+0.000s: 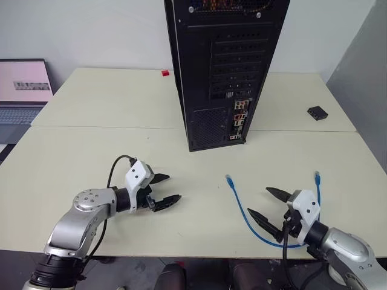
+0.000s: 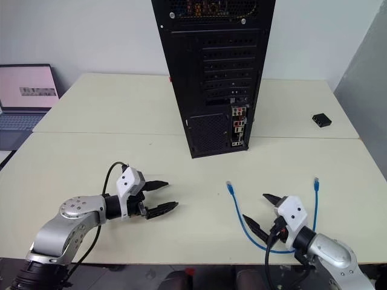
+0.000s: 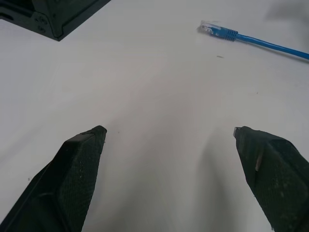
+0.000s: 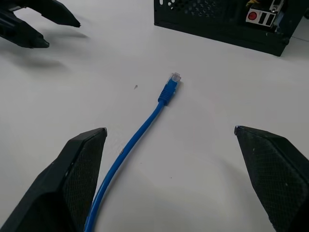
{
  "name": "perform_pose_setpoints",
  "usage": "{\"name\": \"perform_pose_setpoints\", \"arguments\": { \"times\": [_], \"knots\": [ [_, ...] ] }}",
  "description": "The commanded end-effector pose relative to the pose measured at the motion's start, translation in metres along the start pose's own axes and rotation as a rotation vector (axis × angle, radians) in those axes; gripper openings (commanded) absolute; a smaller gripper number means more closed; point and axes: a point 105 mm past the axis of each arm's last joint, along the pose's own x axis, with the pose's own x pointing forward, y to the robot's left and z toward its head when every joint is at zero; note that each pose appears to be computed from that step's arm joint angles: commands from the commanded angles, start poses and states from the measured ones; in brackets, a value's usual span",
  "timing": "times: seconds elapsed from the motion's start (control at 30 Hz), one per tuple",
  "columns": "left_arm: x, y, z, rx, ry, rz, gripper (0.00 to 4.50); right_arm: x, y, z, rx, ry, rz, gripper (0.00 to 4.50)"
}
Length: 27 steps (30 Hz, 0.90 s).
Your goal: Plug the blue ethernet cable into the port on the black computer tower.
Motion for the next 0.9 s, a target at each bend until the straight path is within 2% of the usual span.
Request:
{"name": "perform_pose_setpoints", "arguments": {
  "times": [0.03,0.17,0.47,0.63,0.83,0.9],
  "knots": [
    [-0.003,-0.004,0.01,0.123,-0.03,-0.046,4.5,0.01,0.002,0.014,-0.019,-0.045,0.003,4.49],
    [-0.004,-0.006,0.01,0.145,-0.031,-0.105,4.5,0.025,0.006,0.015,0.014,-0.038,0.009,4.49],
    [-0.005,-0.015,0.037,0.284,-0.025,-0.288,4.5,0.058,0.018,-0.002,0.055,0.013,-0.05,4.49],
    [0.002,-0.01,0.051,0.308,-0.036,-0.302,4.5,0.065,0.016,-0.015,0.092,0.039,-0.101,4.49],
    [0.003,-0.008,0.05,0.309,-0.033,-0.322,4.5,0.068,0.015,-0.021,0.102,0.061,-0.128,4.49],
    [0.003,-0.005,0.045,0.306,-0.03,-0.336,4.5,0.071,0.016,-0.026,0.103,0.091,-0.135,4.12]
  ]
}}
